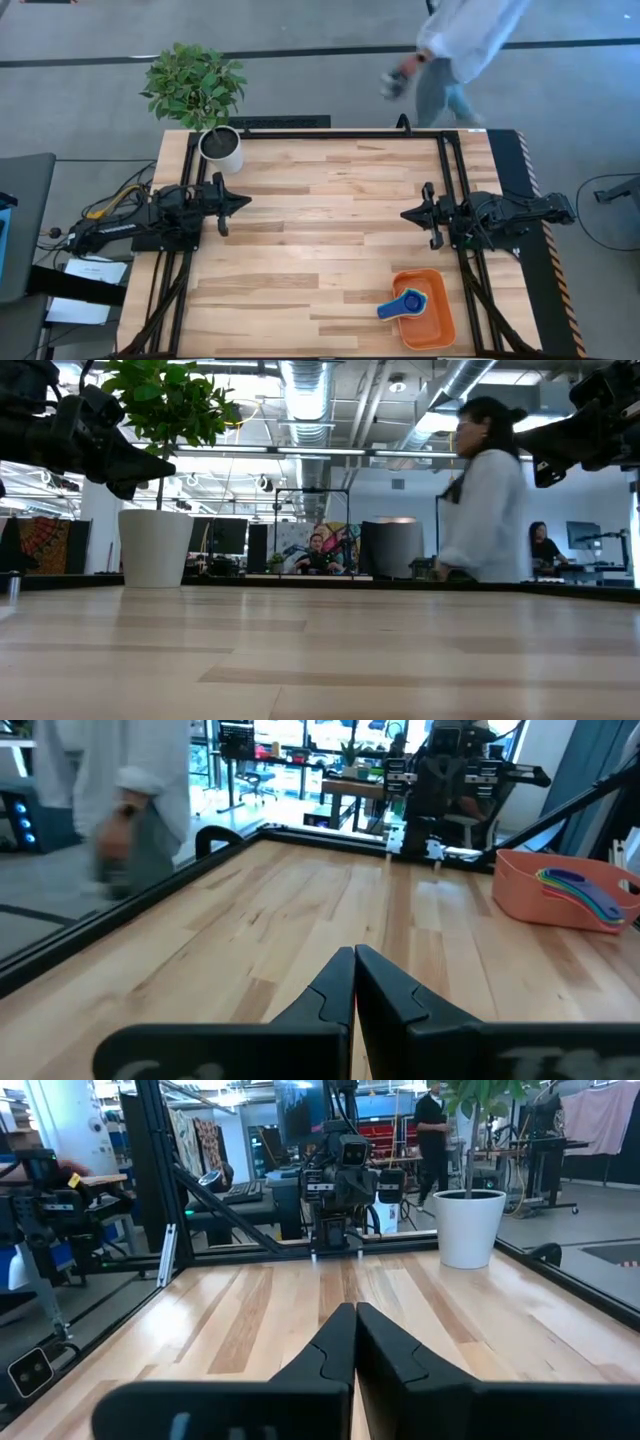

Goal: Nest measuring cups in basket
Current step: Return to Home Position

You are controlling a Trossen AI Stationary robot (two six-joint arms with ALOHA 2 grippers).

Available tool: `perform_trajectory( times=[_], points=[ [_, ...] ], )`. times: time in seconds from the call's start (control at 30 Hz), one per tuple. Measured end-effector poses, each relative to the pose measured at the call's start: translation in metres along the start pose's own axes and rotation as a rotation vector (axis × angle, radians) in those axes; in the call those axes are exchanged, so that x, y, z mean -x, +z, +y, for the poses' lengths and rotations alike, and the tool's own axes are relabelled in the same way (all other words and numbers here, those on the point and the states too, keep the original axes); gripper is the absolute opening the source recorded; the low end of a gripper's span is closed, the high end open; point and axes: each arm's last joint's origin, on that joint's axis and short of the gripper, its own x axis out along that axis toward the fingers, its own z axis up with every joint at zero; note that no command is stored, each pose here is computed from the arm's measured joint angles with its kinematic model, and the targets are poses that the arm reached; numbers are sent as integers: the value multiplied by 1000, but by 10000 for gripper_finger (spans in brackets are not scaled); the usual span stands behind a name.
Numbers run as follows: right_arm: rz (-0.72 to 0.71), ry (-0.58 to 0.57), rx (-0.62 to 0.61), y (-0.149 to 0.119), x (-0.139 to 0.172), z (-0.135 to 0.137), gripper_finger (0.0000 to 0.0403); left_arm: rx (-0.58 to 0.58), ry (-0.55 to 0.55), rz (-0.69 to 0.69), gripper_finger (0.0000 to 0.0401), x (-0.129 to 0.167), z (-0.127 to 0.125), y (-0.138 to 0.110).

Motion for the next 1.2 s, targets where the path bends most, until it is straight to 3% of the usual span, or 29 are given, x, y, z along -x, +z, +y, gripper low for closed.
perform_trajectory(
  times=[1.2],
  points=[
    [0, -3, 0, 0, 0, 0, 36, 0, 1, 1, 0, 0, 0, 0]
  ],
)
